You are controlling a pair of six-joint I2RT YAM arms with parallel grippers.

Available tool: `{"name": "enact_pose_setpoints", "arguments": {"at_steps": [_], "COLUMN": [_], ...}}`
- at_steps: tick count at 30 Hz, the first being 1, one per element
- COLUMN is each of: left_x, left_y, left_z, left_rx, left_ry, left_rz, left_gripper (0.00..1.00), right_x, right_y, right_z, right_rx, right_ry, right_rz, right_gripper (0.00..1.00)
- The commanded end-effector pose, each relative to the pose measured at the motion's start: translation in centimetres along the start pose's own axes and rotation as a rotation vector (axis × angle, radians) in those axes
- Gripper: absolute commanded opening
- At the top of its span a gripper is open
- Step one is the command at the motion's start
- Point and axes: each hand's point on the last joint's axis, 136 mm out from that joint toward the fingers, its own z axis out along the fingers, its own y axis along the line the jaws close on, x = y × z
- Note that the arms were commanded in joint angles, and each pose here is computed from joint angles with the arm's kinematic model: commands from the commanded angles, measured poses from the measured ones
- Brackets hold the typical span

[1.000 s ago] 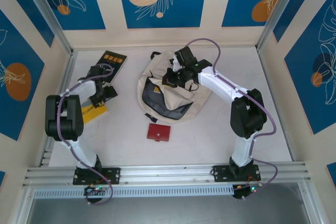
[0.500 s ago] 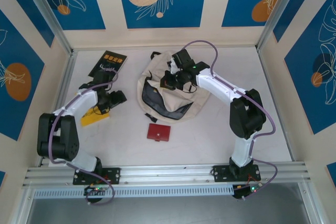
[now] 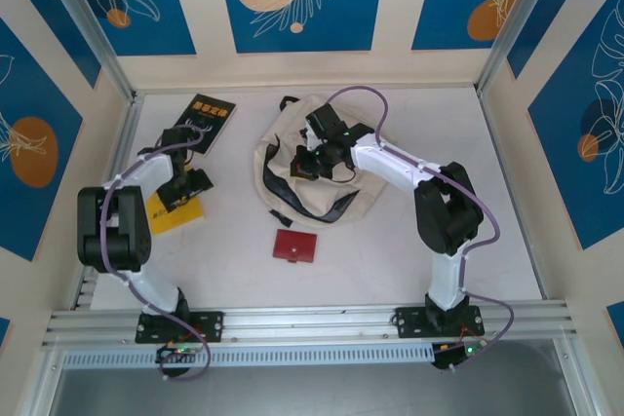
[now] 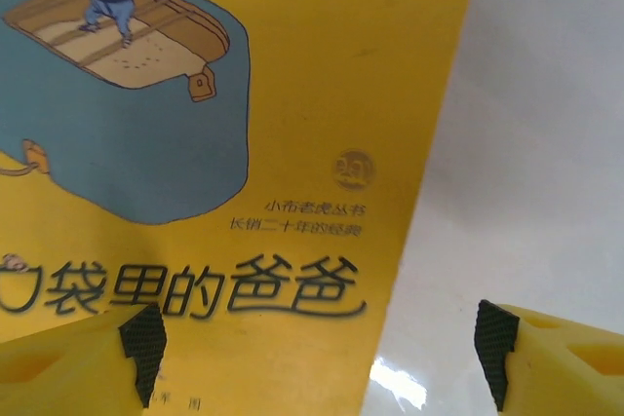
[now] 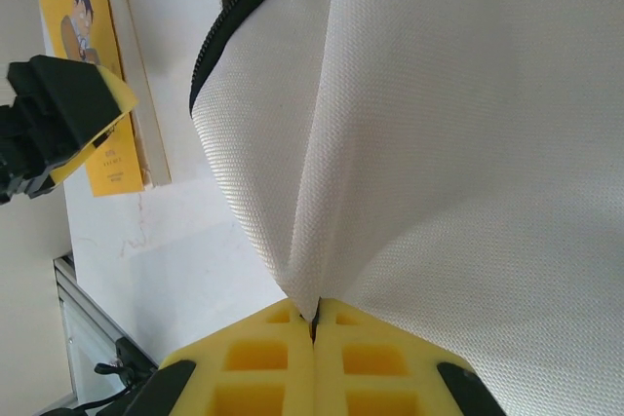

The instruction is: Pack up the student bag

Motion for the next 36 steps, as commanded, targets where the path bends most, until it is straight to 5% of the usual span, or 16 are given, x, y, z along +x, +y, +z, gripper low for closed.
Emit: {"name": "enact_pose_setpoints", "arguments": {"at_steps": [1,21,27,36], "left_x": [0.1,14.3,13.1,7.8], "left_y": [0.3,-7.2,-8.9,-4.3], "left_z": [0.4,0.2,-3.3,-6.8], "left_rx": [-0.046,0.167,0.248,0.232], "left_ry": [0.027,0.241,0.169,0.026], "left_rz": [0.043,0.21,0.258,0.161], "left_gripper": [0.82,0.74,0.76,0.9], "right_x": [0.8,0.8,1.7,0.1], "right_y": [-0.5,-1.4,-2.6,0.9], "right_z": [0.6,0.8,0.5,-2.5], "right_rx": [0.018,0.06,0.111,0.177], "right_ry": [0.029,0.024,0.036,-0.079], "right_rz": [0.003,0.014,-0.006,-0.213], "right_gripper": [0.0,0.0,0.0,0.41]}}
